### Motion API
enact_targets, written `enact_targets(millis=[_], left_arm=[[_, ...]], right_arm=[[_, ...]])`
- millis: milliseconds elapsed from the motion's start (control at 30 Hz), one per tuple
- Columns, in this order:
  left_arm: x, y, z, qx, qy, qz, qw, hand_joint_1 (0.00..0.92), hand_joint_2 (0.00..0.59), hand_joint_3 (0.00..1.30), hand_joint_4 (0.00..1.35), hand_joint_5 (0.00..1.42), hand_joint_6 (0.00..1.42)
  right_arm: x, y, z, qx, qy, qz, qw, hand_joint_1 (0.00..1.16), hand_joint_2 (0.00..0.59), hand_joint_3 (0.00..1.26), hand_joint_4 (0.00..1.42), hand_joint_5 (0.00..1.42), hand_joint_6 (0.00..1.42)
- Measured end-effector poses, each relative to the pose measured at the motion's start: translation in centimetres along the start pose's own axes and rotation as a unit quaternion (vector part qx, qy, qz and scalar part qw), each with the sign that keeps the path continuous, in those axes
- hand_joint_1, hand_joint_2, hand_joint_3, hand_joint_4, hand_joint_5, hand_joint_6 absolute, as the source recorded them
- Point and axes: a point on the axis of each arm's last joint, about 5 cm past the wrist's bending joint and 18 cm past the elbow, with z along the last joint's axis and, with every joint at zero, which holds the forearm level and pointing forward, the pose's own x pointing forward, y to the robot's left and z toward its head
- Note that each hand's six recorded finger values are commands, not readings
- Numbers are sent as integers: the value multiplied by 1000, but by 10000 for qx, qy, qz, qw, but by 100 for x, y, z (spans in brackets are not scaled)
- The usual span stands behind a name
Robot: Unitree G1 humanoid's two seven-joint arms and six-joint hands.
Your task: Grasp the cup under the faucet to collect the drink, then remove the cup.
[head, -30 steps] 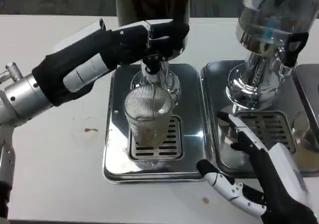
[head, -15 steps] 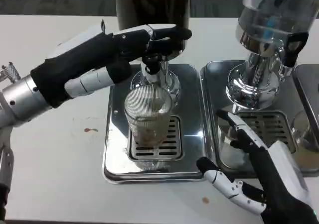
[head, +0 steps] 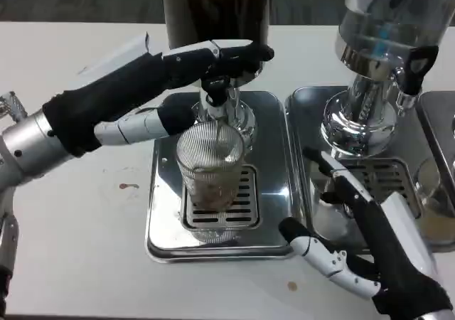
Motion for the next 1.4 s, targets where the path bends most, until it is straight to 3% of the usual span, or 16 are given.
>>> enact_targets(millis=[167,467,867,1133,1400], left_arm=[[0,-5,3,70,-6,3,10000,0,117,189,103,154,191],[-6,-23,6,172,-26,-1,9998,0,121,171,84,153,183],[-38,-27,11,219,21,36,9998,0,120,158,58,139,176],[-46,-37,14,247,26,57,9997,0,123,157,55,133,176],[-45,-40,15,256,20,59,9997,0,124,157,47,128,176]], right_arm=[[84,-29,-18,354,-66,232,9991,255,90,77,65,109,283],[229,-75,3,457,-285,419,9977,226,73,10,9,56,236],[443,-120,2,532,-376,773,9949,193,44,0,0,10,196],[537,-140,-7,524,-346,1085,9921,155,25,0,0,0,162],[587,-161,9,496,-382,1150,9914,129,11,0,0,0,144]])
